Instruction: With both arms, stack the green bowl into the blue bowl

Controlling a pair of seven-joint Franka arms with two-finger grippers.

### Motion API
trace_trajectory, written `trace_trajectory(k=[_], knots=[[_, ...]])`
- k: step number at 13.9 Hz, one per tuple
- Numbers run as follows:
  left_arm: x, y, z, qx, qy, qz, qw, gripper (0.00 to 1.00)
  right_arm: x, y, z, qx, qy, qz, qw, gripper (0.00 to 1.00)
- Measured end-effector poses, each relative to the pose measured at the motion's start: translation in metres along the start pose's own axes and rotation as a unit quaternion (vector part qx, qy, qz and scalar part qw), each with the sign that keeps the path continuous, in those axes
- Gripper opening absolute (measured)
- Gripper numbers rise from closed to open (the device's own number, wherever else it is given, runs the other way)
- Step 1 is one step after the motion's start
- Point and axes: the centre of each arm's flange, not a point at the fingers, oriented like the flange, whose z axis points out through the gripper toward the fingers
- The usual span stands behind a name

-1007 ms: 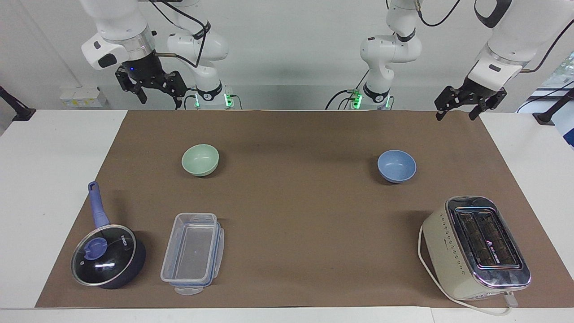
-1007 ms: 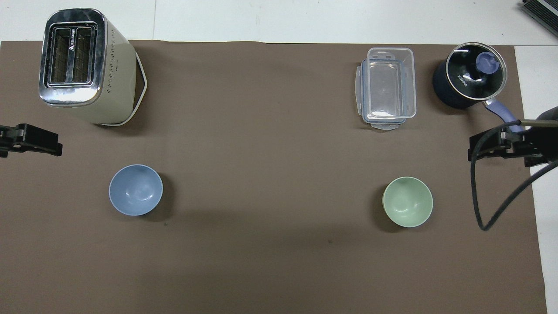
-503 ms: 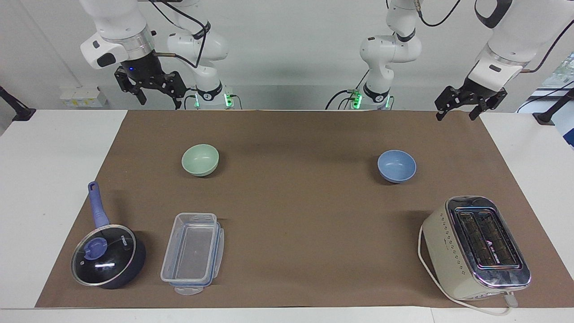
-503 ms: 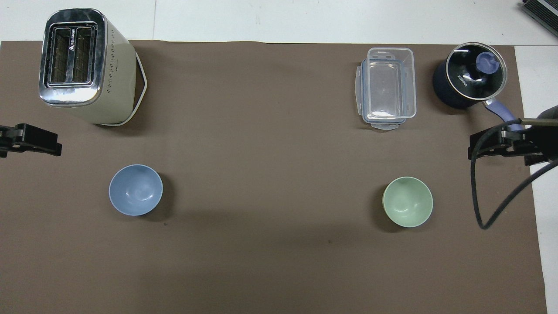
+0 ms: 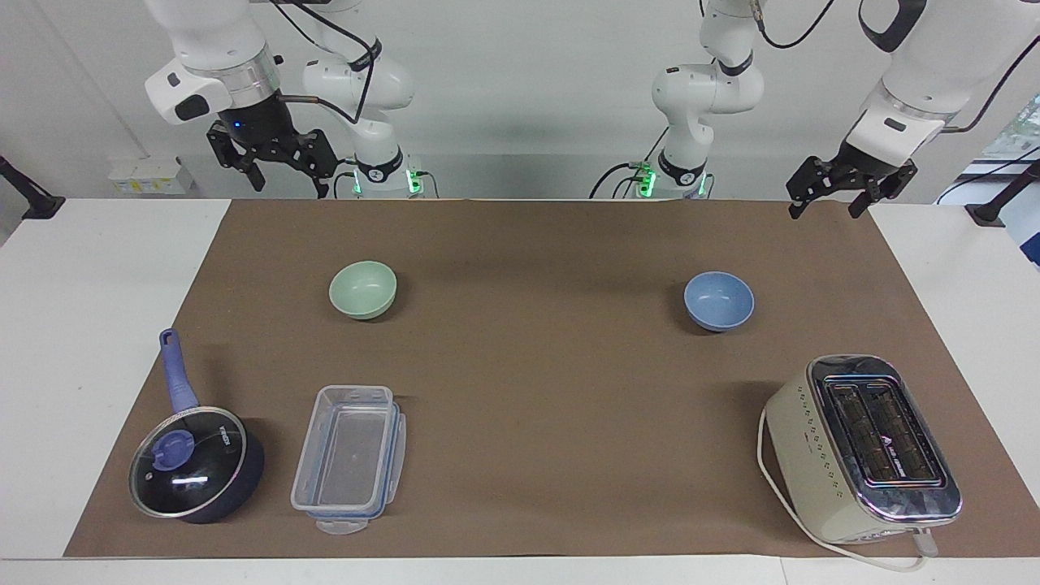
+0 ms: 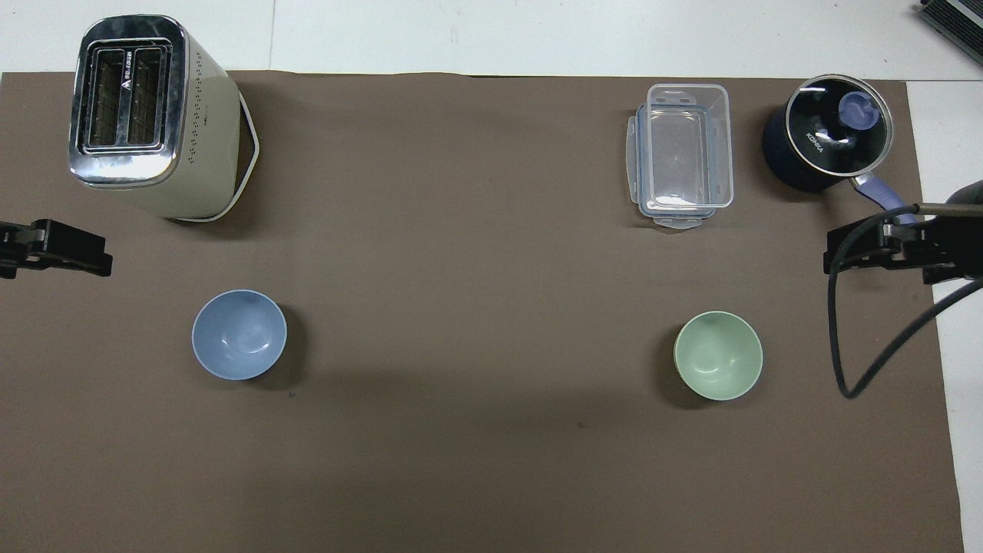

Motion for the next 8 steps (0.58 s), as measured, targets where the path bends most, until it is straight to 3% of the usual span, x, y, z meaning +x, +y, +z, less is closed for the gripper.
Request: trace_trajectory(k=[8], knots=[[-0.008, -0.001, 0.011, 0.000, -0.013, 0.000, 1.000, 1.00, 0.000, -0.001, 0.000, 0.000, 0.002, -0.001, 1.000, 1.00]])
